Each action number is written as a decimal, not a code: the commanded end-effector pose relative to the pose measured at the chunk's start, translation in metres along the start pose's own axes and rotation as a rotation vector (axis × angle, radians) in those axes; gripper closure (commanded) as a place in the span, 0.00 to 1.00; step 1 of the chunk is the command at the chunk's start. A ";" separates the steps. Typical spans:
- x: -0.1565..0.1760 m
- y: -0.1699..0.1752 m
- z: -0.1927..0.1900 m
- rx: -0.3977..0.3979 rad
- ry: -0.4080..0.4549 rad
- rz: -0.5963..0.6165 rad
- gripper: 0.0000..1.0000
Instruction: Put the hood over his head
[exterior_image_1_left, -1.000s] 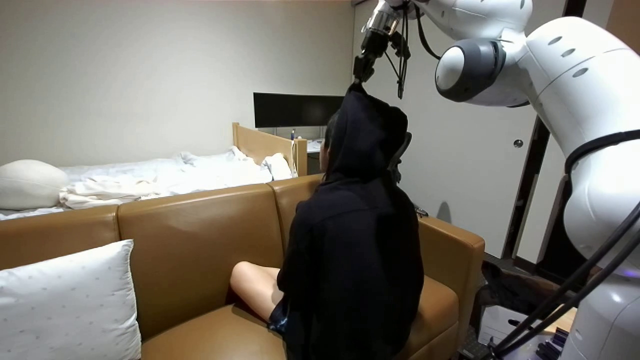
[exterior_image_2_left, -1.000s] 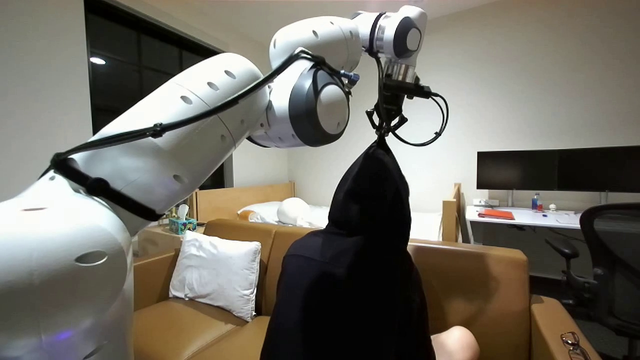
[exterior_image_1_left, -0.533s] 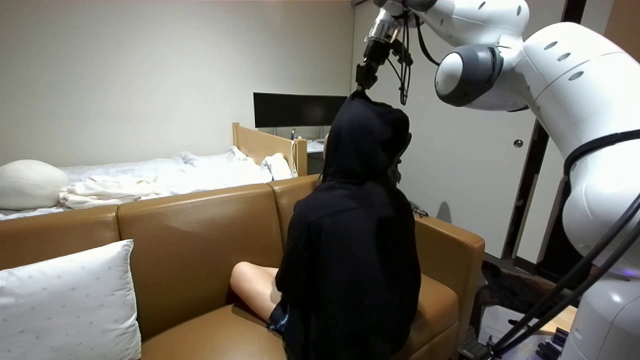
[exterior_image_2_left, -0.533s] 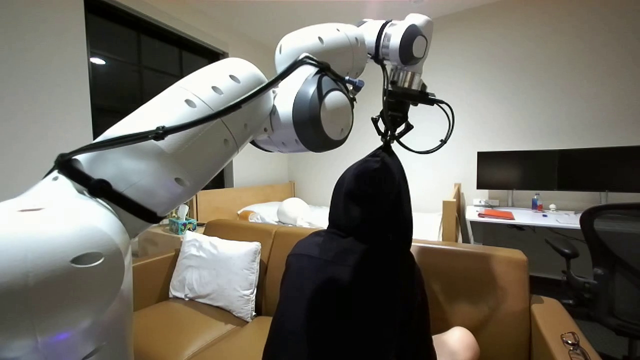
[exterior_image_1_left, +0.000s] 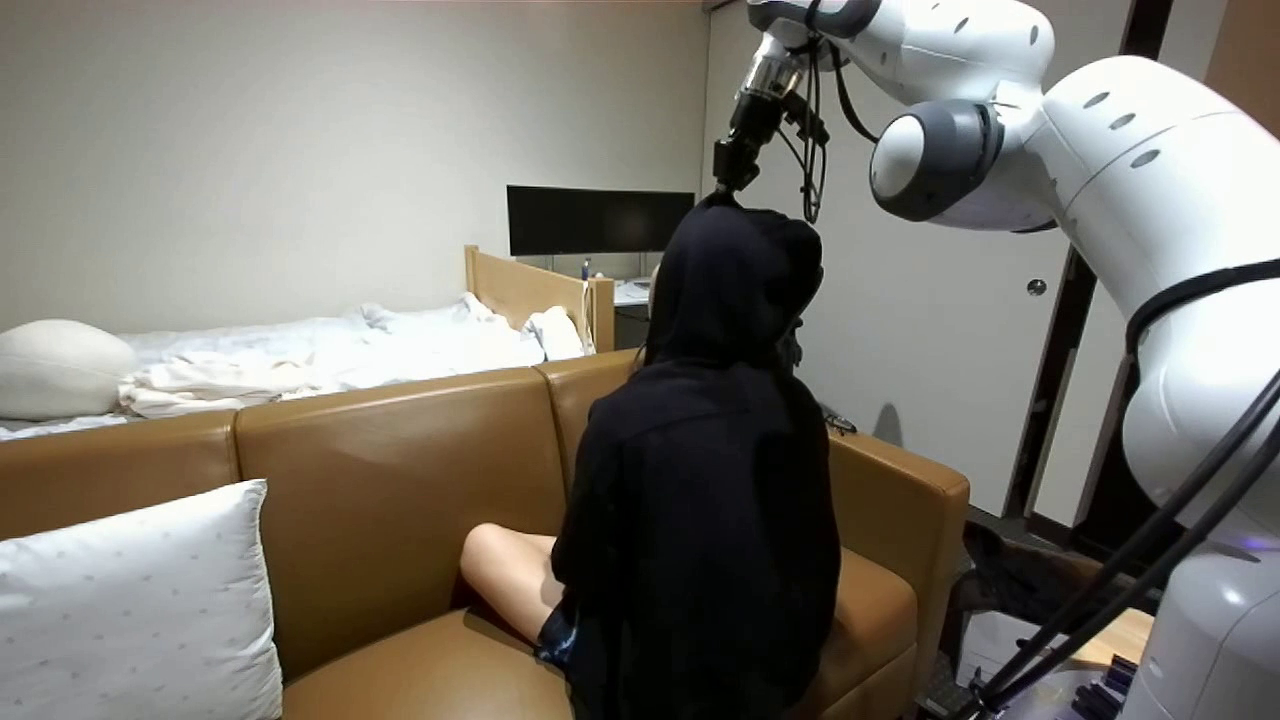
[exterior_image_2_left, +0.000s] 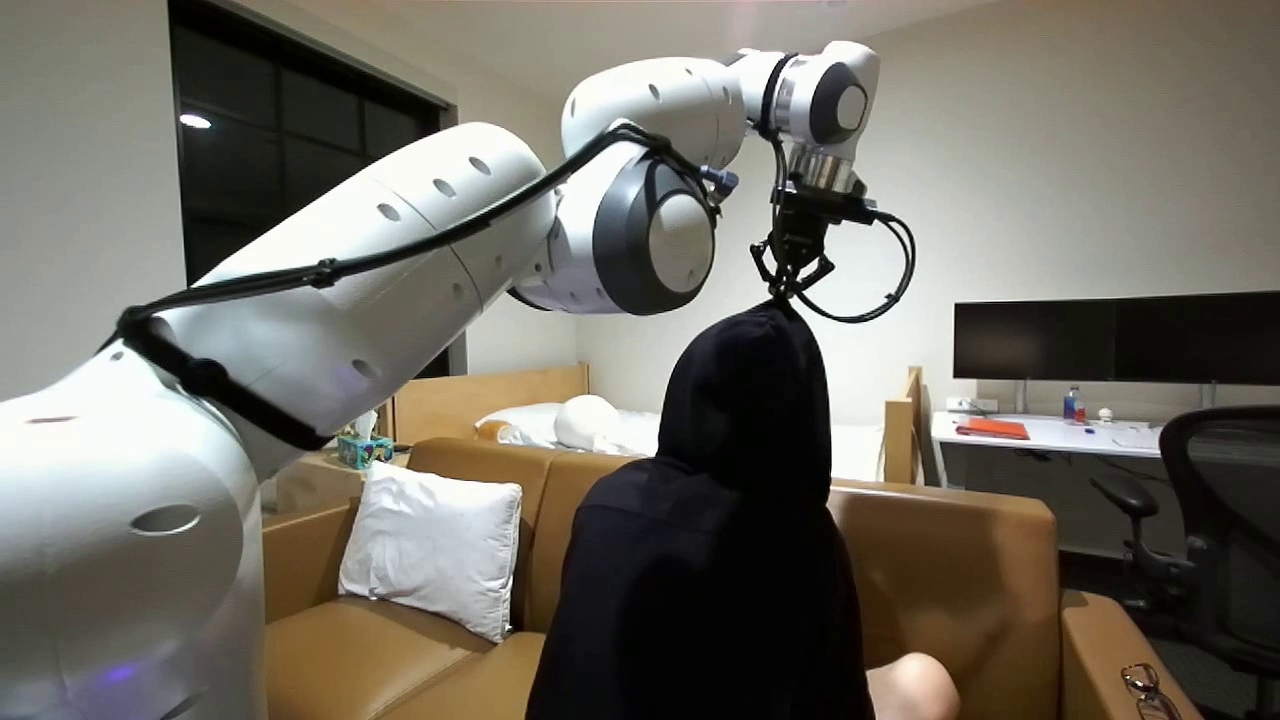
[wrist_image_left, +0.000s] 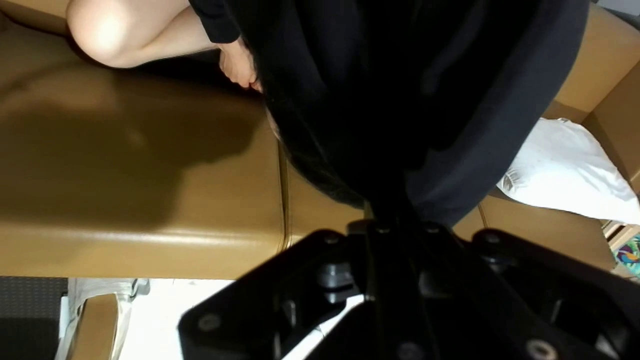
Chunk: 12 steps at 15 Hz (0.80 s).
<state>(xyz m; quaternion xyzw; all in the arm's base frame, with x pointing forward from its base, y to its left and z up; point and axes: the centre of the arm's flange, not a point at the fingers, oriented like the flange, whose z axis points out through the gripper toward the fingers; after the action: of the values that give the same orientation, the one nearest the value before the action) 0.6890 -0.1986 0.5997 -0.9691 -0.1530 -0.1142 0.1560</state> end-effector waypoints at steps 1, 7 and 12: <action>0.021 0.015 -0.003 0.014 0.023 0.042 0.99; 0.019 0.025 0.019 0.042 -0.008 0.081 0.99; 0.017 0.028 0.021 0.034 -0.020 0.116 0.70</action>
<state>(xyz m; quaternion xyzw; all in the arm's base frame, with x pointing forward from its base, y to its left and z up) 0.6999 -0.1999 0.5687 -0.9727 -0.1213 -0.0920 0.1749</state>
